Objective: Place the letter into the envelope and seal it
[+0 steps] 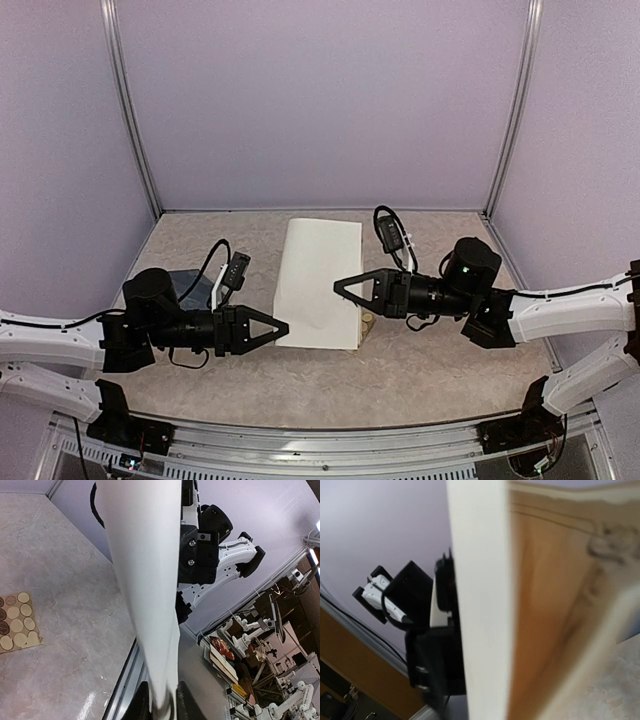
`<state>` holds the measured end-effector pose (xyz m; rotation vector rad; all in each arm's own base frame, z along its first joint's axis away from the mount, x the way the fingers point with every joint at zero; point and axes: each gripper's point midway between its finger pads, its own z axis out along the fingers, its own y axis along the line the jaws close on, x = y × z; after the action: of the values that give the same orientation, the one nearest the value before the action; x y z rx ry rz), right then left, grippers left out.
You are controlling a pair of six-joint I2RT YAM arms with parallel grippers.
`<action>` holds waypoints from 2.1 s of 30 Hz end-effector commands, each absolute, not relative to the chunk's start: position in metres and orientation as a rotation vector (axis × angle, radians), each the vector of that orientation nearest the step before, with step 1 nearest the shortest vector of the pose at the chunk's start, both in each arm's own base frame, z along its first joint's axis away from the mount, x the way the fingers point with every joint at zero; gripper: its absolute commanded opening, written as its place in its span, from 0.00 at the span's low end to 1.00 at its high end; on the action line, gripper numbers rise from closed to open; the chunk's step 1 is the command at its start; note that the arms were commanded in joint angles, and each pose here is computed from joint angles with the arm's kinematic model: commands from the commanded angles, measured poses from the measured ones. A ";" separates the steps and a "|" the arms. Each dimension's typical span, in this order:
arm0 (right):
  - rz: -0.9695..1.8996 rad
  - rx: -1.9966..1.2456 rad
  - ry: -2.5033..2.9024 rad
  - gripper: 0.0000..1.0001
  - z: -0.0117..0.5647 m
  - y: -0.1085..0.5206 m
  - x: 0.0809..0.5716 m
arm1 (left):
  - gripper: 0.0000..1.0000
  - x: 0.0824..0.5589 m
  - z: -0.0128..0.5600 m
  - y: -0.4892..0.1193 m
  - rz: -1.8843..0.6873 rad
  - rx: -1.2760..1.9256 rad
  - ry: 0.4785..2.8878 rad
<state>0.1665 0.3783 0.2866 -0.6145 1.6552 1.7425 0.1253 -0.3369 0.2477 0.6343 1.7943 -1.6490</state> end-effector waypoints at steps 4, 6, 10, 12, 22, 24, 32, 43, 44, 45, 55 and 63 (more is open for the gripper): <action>1.744 -0.584 1.608 0.00 0.299 0.371 0.170 | 0.00 0.115 0.241 -0.330 -1.659 0.664 1.806; 1.743 -0.584 1.607 0.00 0.299 0.371 0.170 | 0.34 0.115 0.240 -0.330 -1.654 0.663 1.818; 1.744 -0.586 1.604 0.00 0.300 0.372 0.171 | 0.40 0.112 0.237 -0.330 -1.663 0.674 1.827; 1.744 -0.585 1.603 0.00 0.301 0.372 0.171 | 0.23 0.111 0.235 -0.329 -1.665 0.676 1.831; 1.774 -0.644 1.601 0.00 0.300 0.375 0.163 | 0.43 0.115 0.247 -0.332 -1.634 0.702 1.790; 1.792 -0.684 1.598 0.00 0.300 0.377 0.158 | 0.49 0.120 0.255 -0.334 -1.625 0.707 1.765; 1.817 -0.793 1.613 0.00 0.295 0.381 0.147 | 0.41 0.135 0.275 -0.339 -1.652 0.720 1.682; 1.811 -0.816 1.638 0.00 0.287 0.383 0.145 | 0.46 0.143 0.278 -0.335 -1.652 0.703 1.672; 1.814 -0.822 1.643 0.00 0.286 0.384 0.145 | 0.48 0.143 0.280 -0.334 -1.654 0.701 1.663; 1.817 -0.827 1.647 0.00 0.285 0.384 0.144 | 0.49 0.144 0.284 -0.334 -1.655 0.700 1.651; 1.823 -0.849 1.671 0.00 0.277 0.386 0.142 | 0.39 0.152 0.288 -0.329 -1.645 0.684 1.635; 1.825 -0.866 1.687 0.00 0.272 0.386 0.140 | 0.00 0.156 0.295 -0.323 -1.629 0.669 1.600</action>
<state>0.1391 0.3843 0.2695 -0.8386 1.6956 1.8267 0.1540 -0.3273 0.2669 0.6618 1.7087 -1.6304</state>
